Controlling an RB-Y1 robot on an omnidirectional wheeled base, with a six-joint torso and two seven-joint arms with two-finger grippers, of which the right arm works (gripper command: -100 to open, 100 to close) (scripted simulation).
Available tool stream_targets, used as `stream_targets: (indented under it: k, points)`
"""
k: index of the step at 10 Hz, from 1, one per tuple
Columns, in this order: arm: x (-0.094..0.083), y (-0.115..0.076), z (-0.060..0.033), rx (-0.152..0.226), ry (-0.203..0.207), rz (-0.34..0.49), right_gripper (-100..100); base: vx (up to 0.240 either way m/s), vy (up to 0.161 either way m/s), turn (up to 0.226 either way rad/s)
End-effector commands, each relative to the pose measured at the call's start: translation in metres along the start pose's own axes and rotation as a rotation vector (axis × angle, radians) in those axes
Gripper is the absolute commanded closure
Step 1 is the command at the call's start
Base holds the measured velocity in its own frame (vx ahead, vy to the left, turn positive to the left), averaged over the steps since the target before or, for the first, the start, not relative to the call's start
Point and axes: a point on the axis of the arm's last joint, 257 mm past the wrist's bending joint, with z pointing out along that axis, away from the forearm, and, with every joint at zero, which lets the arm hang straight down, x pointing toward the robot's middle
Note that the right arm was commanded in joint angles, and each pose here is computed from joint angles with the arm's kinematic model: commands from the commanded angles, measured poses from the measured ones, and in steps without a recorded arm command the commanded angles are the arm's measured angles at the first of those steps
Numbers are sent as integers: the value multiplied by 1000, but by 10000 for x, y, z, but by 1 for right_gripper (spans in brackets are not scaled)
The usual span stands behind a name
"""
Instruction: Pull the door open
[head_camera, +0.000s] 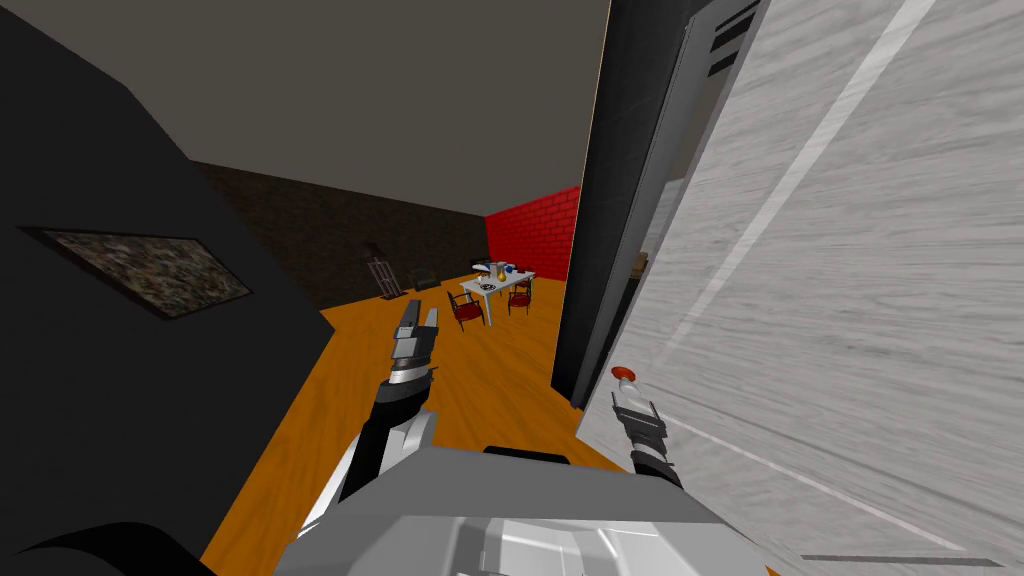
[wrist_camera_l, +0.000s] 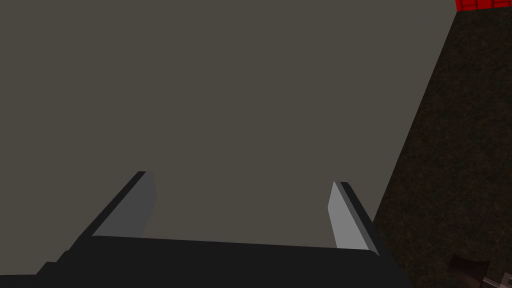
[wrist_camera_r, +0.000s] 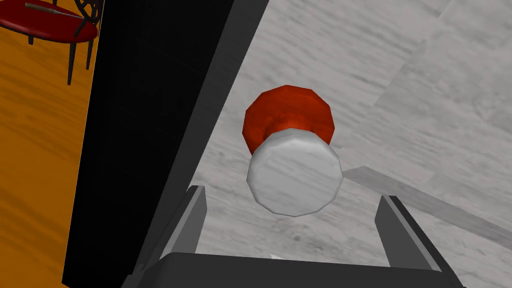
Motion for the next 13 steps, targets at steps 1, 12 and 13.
stream_targets:
  k: [1,12,13]
  points:
    - [31,-42,-39,-6,0,82,-100,-100,-20,57]
    - [32,3,-171,-45,-6,399,-100,-45,-6,44]
    - [0,66,-165,-49,-6,399,-100,147,-17,44]
